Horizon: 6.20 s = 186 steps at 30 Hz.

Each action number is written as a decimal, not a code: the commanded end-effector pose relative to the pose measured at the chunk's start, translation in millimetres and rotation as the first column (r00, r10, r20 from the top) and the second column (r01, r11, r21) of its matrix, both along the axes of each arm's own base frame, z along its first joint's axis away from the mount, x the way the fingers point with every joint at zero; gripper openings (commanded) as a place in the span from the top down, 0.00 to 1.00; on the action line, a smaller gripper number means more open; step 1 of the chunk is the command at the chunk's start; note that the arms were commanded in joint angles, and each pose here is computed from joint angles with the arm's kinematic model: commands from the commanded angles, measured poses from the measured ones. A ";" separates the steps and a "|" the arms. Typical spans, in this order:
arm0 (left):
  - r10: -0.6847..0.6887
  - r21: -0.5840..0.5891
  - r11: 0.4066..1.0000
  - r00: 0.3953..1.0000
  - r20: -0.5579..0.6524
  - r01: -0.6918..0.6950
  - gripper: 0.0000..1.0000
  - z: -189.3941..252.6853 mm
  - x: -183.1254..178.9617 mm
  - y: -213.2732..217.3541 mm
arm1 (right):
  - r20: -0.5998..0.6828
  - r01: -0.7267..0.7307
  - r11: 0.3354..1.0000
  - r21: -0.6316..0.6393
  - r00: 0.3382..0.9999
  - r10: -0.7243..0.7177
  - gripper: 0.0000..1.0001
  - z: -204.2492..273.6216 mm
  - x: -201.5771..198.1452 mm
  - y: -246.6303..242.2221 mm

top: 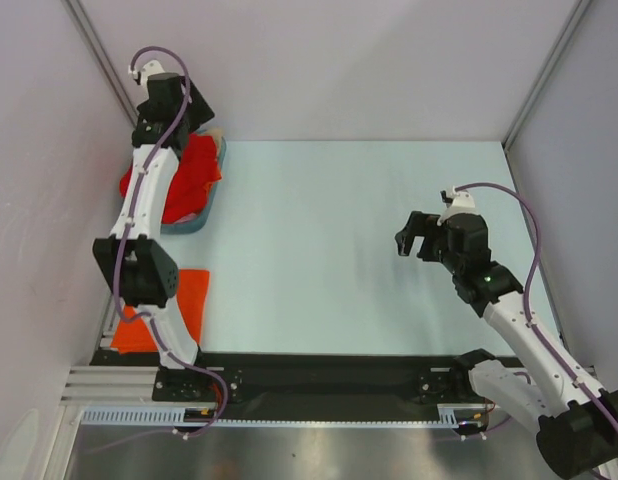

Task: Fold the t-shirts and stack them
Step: Grab the tshirt from the pile, then move the tshirt to the center of the board, then flatten the tshirt out

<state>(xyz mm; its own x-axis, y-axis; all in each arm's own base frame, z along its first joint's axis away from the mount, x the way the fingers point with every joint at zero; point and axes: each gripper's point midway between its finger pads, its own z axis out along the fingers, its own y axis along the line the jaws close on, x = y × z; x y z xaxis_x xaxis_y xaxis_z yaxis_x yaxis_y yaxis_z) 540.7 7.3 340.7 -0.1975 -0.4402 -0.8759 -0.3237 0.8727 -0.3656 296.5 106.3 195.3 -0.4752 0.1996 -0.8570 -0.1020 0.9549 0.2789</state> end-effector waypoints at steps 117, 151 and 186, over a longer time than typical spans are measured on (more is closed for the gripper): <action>-0.785 -0.221 0.373 0.433 0.443 0.901 1.00 93.1 -252.0 -262.5 | -0.038 -0.273 0.936 0.223 0.957 0.288 0.02 -36.5 -50.7 114.3; -0.771 -0.084 0.364 0.351 0.532 0.928 1.00 155.2 -314.0 -233.8 | 0.080 -0.399 0.908 0.129 0.917 0.392 1.00 7.5 34.8 169.2; -0.433 0.310 0.873 0.309 0.847 0.376 1.00 347.0 -508.4 -32.6 | 0.773 -0.590 0.750 0.298 0.611 0.174 1.00 418.5 114.9 218.9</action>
<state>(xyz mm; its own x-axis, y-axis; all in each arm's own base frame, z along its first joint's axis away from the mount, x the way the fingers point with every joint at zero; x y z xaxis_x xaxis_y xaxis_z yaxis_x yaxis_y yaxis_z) 43.3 -37.7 669.9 0.4613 -0.4912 -0.7389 0.5691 0.8027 -0.1784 417.2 344.2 576.2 -0.0329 0.5337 -0.8450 -0.7552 0.5405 0.3708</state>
